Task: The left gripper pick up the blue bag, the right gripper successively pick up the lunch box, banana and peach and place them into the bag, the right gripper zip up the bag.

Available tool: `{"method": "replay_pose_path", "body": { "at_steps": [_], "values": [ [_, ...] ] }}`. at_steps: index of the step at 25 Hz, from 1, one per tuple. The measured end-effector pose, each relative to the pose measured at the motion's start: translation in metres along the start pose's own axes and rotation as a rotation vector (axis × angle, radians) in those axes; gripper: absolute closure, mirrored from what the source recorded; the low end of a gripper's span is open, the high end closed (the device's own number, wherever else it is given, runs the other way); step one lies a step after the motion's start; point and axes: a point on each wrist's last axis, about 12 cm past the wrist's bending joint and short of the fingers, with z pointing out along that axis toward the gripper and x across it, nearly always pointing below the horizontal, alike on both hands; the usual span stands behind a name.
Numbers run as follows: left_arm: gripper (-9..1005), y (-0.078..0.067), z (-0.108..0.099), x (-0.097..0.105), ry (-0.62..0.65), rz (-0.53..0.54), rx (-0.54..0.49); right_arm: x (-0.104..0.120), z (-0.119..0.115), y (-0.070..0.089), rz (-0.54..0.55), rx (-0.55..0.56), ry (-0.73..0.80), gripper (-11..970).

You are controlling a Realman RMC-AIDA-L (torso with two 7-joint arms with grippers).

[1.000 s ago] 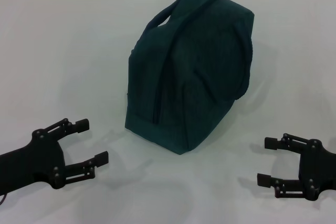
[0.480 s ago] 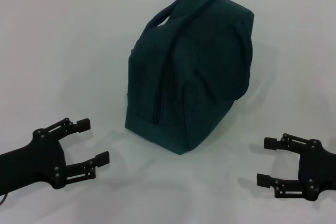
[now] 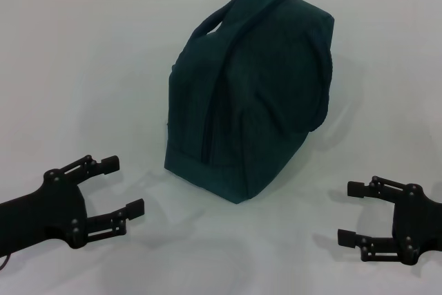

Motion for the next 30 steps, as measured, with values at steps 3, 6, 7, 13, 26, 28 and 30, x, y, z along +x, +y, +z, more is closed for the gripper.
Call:
{"method": "replay_pose_path", "body": {
  "at_steps": [3,6,7,13,26,28,30],
  "values": [
    [101,0.0,0.0,0.0,0.0,0.0,0.0,0.0002,0.0,0.0,0.001,0.001,0.001,90],
    [101,0.0,0.0,0.0,0.0,-0.001,0.0,0.0011,0.0001,0.0002,0.009,0.006,-0.005,90],
    [101,0.0,0.0001,0.0,0.0,0.0,0.0,0.0011,0.0001,0.0002,0.009,0.006,-0.005,90],
    [101,0.0002,0.0003,-0.0003,0.0,0.0,0.001,0.0011,0.0001,-0.0001,0.011,0.01,-0.008,90],
    [101,0.0008,0.0007,-0.0016,-0.006,0.004,0.001,-0.0001,0.0001,-0.001,0.01,0.017,-0.018,90],
    [101,0.0007,0.0007,-0.0018,-0.006,0.005,0.002,-0.0002,0.0001,-0.001,0.01,0.018,-0.018,91],
    [101,0.0006,0.0007,-0.002,-0.007,0.005,0.004,-0.0002,0.0001,-0.001,0.01,0.018,-0.018,91]
  ]
}}
